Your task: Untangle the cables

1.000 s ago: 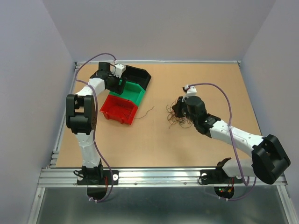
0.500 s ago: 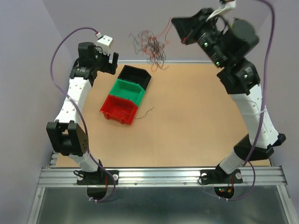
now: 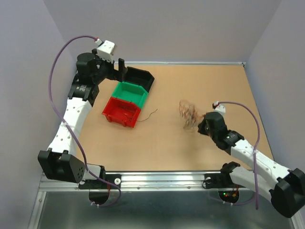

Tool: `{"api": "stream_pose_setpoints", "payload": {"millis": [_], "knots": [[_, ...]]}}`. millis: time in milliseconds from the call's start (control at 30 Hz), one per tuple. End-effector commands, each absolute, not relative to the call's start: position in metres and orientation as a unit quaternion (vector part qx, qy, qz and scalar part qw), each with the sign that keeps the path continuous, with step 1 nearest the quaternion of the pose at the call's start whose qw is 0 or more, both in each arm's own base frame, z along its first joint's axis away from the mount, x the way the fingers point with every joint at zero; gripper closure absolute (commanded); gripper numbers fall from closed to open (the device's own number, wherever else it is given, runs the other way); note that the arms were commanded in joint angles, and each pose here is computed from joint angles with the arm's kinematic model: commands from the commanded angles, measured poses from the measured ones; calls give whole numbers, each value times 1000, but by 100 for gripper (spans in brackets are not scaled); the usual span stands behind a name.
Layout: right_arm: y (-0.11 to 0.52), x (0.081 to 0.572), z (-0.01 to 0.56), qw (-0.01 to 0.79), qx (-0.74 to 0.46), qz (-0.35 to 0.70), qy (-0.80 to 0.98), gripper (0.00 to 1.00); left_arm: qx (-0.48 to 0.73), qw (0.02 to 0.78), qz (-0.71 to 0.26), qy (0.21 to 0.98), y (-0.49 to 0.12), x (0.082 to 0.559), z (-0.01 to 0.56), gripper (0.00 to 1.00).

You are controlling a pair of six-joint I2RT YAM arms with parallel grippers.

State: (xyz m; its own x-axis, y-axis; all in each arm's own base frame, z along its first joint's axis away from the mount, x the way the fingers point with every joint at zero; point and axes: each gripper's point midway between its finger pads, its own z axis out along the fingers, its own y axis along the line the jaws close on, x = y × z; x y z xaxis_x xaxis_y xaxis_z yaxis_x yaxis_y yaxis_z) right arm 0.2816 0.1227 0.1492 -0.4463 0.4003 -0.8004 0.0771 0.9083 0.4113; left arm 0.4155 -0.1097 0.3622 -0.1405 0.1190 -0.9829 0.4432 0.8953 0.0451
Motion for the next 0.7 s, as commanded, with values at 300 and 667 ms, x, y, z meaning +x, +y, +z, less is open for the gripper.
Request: {"api": "stream_pose_setpoints", "payload": {"millis": [300,667], "knots": [[143,300,447,654,85,261,705,99,410,616,-281,612,-263,329,366,1],[163,307,367,584,42,240,774,45,478,609,-344,530,-322,305,329,2]]}}
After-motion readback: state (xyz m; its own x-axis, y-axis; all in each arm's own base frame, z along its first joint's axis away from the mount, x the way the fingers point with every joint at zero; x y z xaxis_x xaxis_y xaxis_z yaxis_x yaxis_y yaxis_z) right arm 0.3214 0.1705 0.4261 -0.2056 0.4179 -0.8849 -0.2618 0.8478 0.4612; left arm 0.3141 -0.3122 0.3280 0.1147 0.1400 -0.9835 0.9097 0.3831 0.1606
